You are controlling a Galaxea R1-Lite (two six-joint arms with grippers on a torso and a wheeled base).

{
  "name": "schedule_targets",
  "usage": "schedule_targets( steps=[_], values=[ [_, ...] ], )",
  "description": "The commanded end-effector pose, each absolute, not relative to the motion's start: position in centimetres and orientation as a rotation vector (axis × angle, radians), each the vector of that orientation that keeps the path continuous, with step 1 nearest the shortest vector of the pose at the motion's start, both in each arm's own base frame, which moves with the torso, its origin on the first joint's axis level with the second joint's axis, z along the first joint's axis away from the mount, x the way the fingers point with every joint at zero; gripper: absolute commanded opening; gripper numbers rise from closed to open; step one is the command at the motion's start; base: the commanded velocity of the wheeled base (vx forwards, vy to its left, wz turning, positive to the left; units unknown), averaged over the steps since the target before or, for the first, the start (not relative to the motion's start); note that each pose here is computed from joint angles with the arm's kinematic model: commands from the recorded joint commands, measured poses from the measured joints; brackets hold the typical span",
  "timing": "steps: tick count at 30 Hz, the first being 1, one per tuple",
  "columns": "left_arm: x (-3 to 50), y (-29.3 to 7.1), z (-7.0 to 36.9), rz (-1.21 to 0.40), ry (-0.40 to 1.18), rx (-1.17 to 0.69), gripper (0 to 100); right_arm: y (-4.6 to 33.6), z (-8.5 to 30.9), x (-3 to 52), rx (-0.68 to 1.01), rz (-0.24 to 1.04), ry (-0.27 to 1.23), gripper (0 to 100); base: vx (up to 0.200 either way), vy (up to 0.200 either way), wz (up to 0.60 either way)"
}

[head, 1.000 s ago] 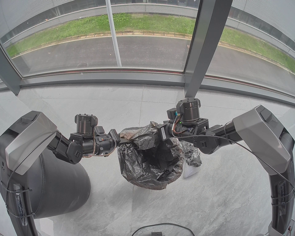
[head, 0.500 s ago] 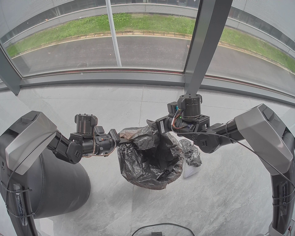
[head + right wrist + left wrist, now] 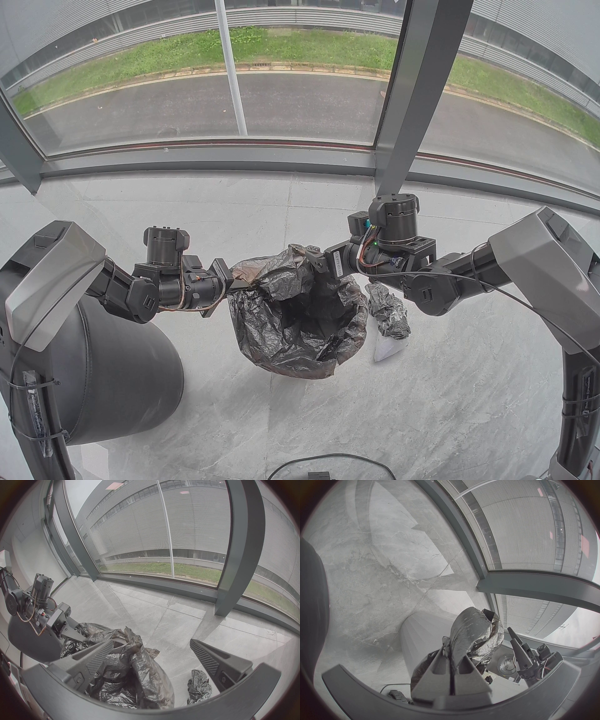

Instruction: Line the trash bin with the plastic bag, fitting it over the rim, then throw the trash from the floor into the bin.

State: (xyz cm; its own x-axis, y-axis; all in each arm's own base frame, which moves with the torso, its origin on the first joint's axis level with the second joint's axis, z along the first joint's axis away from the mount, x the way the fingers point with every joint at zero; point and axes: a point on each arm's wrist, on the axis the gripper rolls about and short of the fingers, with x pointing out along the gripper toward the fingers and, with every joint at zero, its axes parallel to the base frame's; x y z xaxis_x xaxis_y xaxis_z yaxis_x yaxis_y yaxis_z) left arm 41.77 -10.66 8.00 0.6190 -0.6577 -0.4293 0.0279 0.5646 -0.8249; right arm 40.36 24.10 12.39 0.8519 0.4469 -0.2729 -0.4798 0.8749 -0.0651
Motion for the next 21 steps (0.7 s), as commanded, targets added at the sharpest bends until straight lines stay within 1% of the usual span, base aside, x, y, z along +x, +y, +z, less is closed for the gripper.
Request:
schedule_targets(
  steps=[1,2,13,21],
  values=[
    [41.6,-11.0,8.9,-0.48,0.798,-0.884,0,24.1,12.5,40.3,-0.132,0.49,0.252,100,0.0,0.0,0.0],
    [41.6,-11.1,9.0,-0.484,0.798,-0.881,100,24.1,12.5,40.3,-0.13,0.49,0.251,100,0.0,0.0,0.0],
    [41.0,-11.6,9.4,-0.496,0.798,-0.877,100,24.0,12.4,40.4,-0.104,0.483,0.261,100,0.0,0.0,0.0],
    [40.3,-10.8,8.2,-0.449,0.828,-0.879,100,24.0,12.4,40.3,-0.103,0.485,0.261,100,0.0,0.0,0.0]
  ],
)
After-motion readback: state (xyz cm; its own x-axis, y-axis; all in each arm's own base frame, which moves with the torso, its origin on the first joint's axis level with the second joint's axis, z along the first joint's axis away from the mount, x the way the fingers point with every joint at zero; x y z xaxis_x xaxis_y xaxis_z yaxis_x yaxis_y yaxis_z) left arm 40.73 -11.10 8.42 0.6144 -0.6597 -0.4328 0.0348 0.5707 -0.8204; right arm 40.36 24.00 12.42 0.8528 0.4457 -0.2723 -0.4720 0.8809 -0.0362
